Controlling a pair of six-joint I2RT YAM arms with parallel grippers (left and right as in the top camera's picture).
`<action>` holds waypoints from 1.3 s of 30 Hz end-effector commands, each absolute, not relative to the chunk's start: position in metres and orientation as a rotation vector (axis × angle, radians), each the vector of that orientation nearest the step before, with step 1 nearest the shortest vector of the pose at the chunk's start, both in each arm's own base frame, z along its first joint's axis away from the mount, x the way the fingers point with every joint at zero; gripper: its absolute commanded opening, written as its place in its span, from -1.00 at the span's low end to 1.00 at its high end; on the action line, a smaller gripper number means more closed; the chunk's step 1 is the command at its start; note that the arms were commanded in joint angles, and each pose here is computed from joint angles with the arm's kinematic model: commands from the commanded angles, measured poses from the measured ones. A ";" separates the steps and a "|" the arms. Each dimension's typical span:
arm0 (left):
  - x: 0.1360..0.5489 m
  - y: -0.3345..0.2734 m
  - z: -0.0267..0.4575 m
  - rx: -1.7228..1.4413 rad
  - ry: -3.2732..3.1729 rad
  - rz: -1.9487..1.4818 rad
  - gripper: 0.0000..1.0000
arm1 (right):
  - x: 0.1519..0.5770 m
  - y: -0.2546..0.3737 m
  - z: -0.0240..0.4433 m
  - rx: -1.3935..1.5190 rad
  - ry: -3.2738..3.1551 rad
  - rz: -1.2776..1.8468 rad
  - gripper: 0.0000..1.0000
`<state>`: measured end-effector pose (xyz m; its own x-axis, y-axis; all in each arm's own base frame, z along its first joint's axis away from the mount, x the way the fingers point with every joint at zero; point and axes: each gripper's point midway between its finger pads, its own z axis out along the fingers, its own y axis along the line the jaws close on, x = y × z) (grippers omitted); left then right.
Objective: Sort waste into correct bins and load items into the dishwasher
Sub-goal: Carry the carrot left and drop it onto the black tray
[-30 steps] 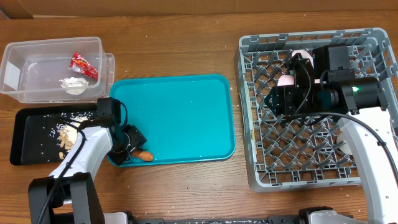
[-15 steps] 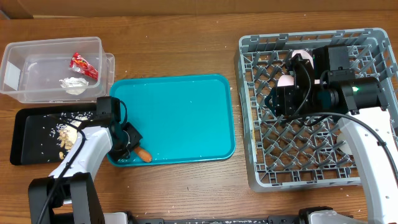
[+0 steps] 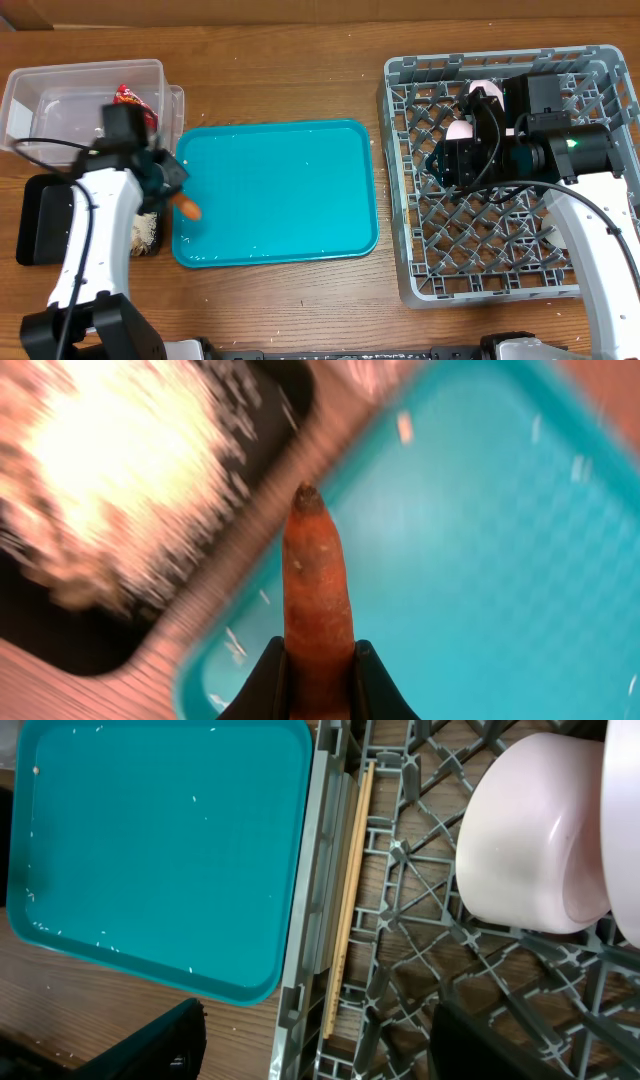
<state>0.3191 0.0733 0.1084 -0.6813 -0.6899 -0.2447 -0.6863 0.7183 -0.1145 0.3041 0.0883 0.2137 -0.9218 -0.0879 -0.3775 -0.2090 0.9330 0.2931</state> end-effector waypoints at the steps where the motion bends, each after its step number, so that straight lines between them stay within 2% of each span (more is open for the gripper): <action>1: 0.320 0.124 0.130 -1.174 2.529 0.115 -0.92 | 0.308 0.087 0.217 -0.218 2.714 0.449 0.49; 8: 0.296 0.201 0.129 -1.406 2.361 0.310 -0.92 | 0.309 0.084 0.216 -0.213 2.717 0.424 0.49; 11: 0.289 0.221 0.109 -1.519 2.332 0.331 -0.91 | 0.309 0.084 0.216 -0.213 2.717 0.424 0.49; 16: 0.284 0.228 0.069 -1.588 2.414 0.352 -0.91 | 0.308 0.084 0.216 -0.212 2.718 0.424 0.49; 21: 0.283 0.228 0.048 -1.608 2.462 0.358 -0.83 | 0.308 0.084 0.216 -0.213 2.717 0.424 0.49; 26: 0.286 0.229 0.051 -1.603 2.454 0.355 -0.28 | 0.308 0.084 0.216 -0.214 2.718 0.424 0.49; 28: 0.288 0.229 0.054 -1.603 2.455 0.348 -0.16 | 0.308 0.084 0.216 -0.213 2.718 0.424 0.50; 34: 0.296 0.224 0.079 -1.586 2.471 0.273 -0.07 | 0.307 0.084 0.215 -0.212 2.725 0.424 0.49; 39: 0.273 0.200 0.103 -1.642 2.596 0.213 -0.08 | 0.307 0.084 0.215 -0.213 2.724 0.424 0.50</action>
